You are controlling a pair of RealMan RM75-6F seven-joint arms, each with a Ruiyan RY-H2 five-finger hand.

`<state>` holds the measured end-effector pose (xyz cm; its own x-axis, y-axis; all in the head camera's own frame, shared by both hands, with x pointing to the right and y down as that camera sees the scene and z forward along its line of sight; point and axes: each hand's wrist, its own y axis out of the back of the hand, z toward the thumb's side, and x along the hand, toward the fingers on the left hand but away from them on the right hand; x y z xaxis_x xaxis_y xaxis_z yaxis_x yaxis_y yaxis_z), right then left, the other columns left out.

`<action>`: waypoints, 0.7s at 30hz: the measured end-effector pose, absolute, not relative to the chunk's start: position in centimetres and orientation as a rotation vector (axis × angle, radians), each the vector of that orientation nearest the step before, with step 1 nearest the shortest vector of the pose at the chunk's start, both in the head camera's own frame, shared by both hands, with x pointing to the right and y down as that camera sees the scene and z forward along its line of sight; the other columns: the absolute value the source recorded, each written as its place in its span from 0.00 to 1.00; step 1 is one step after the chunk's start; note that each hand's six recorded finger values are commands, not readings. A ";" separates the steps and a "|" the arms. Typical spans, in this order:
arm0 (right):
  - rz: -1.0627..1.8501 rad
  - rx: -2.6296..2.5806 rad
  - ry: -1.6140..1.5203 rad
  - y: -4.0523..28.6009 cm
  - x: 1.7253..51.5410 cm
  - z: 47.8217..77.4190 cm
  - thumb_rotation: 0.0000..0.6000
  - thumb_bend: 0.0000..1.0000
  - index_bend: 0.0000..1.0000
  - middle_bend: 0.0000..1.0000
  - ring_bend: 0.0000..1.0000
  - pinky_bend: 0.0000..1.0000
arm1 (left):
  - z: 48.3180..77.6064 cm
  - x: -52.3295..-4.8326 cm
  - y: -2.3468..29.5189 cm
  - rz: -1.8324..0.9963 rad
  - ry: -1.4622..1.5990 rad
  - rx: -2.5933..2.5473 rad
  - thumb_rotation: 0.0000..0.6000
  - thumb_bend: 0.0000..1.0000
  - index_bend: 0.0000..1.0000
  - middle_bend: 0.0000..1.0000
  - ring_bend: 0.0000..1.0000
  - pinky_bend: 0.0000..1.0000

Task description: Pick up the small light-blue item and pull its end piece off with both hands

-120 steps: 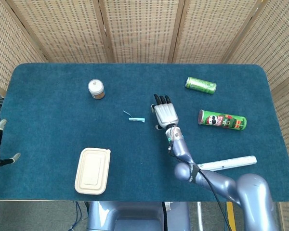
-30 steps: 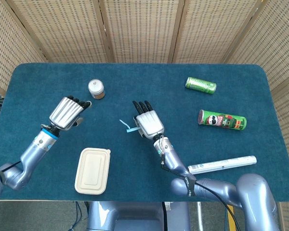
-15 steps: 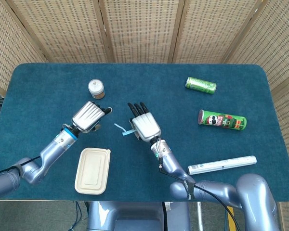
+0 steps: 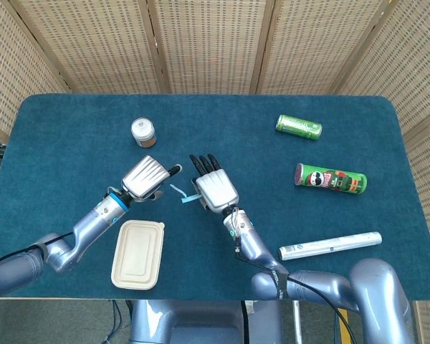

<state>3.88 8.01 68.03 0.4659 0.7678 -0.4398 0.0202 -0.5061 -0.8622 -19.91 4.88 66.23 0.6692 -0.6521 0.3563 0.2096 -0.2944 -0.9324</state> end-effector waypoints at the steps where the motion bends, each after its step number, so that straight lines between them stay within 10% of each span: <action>1: 1.113 -1.866 -0.661 8.0 3.9 68.0 1.00 0.51 0.62 0.00 0.00 0.00 | 66.3 -19.7 5.1 -0.876 0.366 -1.679 1.00 0.10 0.40 0.93 0.89 0.99; 21: 1.123 -1.856 -0.665 8.0 4.4 67.7 1.00 0.52 0.62 0.00 0.00 0.00 | 67.2 -18.6 5.9 -0.874 0.387 -1.715 1.00 0.30 0.52 0.94 0.89 0.99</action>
